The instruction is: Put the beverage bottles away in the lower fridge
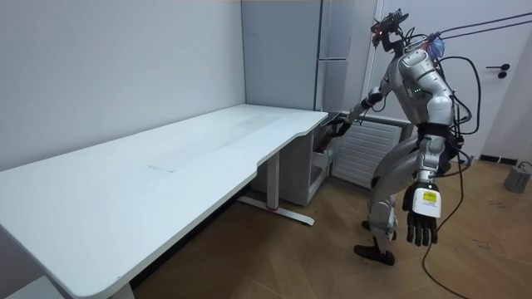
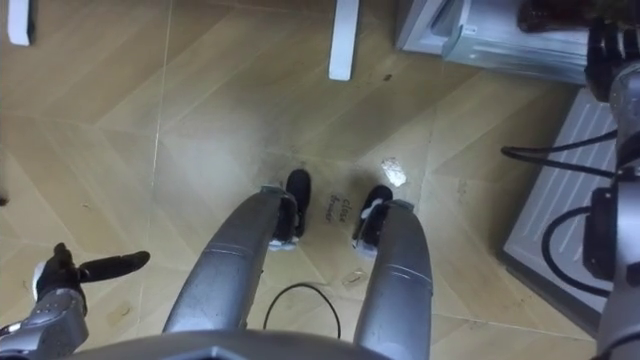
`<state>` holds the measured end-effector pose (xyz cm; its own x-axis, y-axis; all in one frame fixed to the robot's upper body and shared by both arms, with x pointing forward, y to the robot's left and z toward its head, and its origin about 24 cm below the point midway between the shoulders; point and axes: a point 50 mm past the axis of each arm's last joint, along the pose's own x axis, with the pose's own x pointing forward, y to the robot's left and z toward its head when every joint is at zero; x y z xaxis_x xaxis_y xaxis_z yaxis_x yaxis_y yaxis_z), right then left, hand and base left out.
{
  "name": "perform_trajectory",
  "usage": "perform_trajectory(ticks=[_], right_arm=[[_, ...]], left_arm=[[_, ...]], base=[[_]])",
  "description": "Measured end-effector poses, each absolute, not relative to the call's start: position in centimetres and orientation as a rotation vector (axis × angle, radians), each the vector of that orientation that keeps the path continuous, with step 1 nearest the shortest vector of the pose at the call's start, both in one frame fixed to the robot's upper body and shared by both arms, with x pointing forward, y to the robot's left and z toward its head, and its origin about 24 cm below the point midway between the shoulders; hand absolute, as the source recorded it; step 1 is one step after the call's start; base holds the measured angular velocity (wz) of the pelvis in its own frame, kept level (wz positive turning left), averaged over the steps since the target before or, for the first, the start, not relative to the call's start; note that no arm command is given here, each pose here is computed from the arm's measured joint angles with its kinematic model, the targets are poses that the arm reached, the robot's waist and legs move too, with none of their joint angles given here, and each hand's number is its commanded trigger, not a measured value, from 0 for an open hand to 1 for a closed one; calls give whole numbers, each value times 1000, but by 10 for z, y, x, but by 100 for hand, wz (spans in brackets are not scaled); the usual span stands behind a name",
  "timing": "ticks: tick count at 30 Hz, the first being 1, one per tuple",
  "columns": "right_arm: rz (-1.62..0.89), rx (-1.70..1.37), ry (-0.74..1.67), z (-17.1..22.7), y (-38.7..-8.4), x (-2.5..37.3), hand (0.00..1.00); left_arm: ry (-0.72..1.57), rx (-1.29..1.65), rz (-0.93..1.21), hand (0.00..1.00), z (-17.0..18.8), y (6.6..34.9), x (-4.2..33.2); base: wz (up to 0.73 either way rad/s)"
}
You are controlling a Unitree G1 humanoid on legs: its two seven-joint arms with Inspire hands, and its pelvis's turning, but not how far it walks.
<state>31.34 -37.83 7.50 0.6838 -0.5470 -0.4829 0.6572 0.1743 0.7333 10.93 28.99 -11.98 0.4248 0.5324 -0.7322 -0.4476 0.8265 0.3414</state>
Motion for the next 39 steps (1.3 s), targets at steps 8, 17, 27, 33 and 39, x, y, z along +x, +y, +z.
perform_trajectory(ticks=[8,17,27,33,39], right_arm=[[-845,1029,141,72,-378,312,0],[-832,1002,153,66,-379,309,0],[-821,928,181,60,-380,304,0],[-834,880,214,50,-383,295,0],[-800,848,223,40,-383,287,0]], left_arm=[[964,96,595,0,-121,291,104],[987,85,561,0,-122,292,98],[987,61,518,0,-123,291,98],[990,49,499,0,-123,290,98],[1017,39,487,0,-126,289,94]], base=[[-2],[0],[-2],[-1],[-15]])
